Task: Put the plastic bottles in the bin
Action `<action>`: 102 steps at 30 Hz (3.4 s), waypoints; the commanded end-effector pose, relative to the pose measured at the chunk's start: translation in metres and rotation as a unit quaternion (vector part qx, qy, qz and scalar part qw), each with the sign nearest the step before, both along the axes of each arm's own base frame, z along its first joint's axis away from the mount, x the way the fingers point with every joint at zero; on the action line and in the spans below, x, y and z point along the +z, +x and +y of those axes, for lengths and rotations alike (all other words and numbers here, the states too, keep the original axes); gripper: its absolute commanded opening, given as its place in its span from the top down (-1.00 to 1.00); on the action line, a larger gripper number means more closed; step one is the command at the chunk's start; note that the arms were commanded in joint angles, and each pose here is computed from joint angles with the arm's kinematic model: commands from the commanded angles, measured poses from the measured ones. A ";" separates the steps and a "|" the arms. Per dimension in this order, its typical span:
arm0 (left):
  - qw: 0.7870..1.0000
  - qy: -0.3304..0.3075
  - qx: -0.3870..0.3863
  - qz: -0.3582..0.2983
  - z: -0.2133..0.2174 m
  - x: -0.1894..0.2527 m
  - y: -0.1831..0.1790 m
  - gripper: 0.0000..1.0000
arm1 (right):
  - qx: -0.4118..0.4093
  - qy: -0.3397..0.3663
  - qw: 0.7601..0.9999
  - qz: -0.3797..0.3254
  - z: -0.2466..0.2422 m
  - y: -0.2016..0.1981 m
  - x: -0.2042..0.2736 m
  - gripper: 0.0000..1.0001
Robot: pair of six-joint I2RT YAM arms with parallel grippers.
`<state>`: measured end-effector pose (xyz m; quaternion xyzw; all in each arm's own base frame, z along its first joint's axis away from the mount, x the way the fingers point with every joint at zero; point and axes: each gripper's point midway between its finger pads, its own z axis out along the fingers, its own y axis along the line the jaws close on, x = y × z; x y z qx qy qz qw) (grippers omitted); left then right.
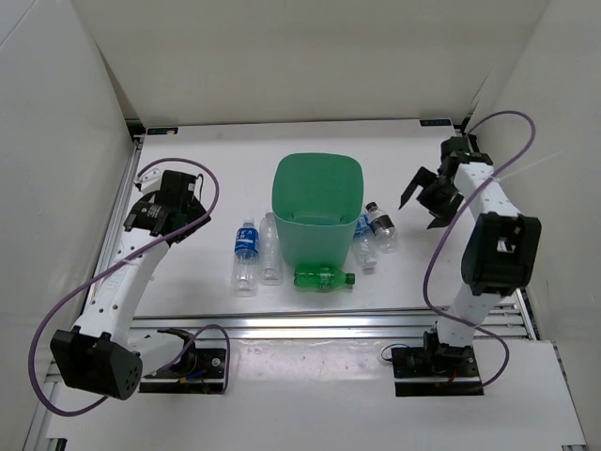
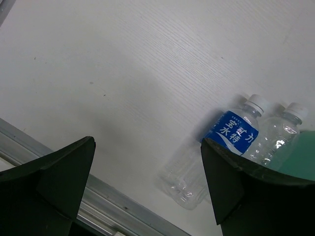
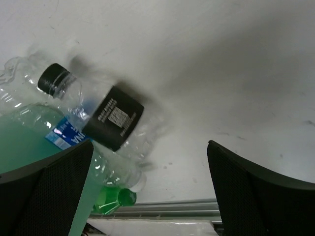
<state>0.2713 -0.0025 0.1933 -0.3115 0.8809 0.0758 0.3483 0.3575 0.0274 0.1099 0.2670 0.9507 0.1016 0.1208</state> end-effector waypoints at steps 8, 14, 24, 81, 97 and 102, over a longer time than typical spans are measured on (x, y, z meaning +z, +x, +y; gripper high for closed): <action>1.000 0.018 -0.010 -0.018 0.001 0.013 0.016 -0.99 | 0.151 0.031 0.988 -0.016 0.072 0.059 -0.030 -1.00; 1.000 0.027 -0.008 0.002 0.002 0.008 0.015 -0.99 | 0.153 0.022 0.988 0.017 0.076 0.050 -0.056 -1.00; 1.000 0.025 -0.011 0.014 0.000 0.005 0.019 -0.99 | 0.137 -0.002 0.989 0.063 0.064 0.023 -0.082 -0.58; 0.968 -0.126 -0.214 0.022 -0.098 -0.062 0.055 -0.99 | 0.264 0.149 0.908 -0.289 0.188 -0.022 0.283 -0.98; 0.925 -0.198 -0.311 0.097 -0.138 -0.151 0.016 -0.99 | 0.279 0.155 0.908 -0.273 0.182 -0.024 0.279 -0.98; 0.916 -0.212 -0.318 0.121 -0.143 -0.163 0.012 -0.48 | 0.276 0.171 0.908 -0.264 0.177 -0.025 0.278 -0.98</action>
